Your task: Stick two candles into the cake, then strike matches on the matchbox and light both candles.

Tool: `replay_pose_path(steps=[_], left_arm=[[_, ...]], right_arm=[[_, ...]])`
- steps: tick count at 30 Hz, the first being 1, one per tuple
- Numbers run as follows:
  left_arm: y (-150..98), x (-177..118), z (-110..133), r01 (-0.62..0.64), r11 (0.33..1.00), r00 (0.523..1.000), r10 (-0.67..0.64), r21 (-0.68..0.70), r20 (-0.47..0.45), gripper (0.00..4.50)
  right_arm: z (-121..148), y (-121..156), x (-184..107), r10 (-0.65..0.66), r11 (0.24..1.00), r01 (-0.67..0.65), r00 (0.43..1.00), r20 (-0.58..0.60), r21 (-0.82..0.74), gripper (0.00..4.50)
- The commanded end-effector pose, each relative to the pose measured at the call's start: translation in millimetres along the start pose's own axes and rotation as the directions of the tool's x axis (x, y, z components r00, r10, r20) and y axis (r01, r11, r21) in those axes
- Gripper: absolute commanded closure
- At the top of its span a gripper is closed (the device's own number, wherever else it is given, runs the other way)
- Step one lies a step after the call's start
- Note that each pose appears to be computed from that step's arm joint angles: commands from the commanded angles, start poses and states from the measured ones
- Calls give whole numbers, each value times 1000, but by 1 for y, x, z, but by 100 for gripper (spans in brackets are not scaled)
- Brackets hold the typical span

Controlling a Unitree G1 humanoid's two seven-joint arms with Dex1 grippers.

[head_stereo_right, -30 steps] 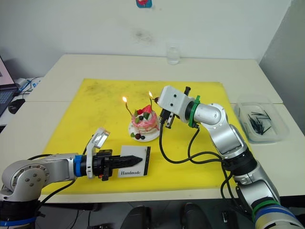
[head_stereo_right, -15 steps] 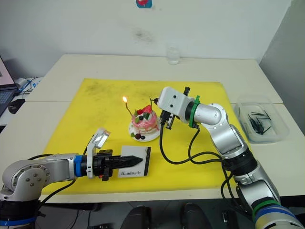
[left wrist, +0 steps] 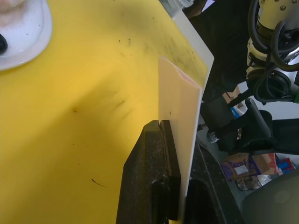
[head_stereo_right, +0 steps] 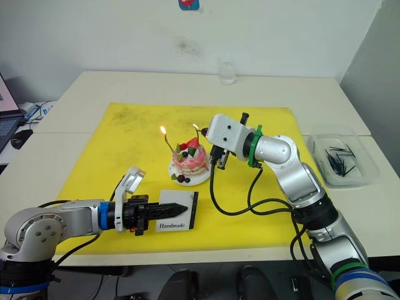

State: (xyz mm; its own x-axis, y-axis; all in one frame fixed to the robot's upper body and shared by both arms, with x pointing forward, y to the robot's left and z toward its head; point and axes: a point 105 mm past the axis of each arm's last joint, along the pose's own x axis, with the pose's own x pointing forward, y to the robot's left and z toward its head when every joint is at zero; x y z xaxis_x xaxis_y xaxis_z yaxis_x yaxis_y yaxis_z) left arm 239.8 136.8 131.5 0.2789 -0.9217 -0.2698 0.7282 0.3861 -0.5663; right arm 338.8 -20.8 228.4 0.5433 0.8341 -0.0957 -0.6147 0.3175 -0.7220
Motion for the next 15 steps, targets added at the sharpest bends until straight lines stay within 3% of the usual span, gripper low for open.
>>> replay_pose_path(steps=[1,15], left_arm=[[-4,1,4,27,999,1000,-28,25,8,450],[-5,2,5,33,999,999,-33,26,6,450]], right_arm=[[14,-8,-5,-28,998,30,999,39,-52,449],[12,-7,-5,-29,998,30,999,33,-50,449]])
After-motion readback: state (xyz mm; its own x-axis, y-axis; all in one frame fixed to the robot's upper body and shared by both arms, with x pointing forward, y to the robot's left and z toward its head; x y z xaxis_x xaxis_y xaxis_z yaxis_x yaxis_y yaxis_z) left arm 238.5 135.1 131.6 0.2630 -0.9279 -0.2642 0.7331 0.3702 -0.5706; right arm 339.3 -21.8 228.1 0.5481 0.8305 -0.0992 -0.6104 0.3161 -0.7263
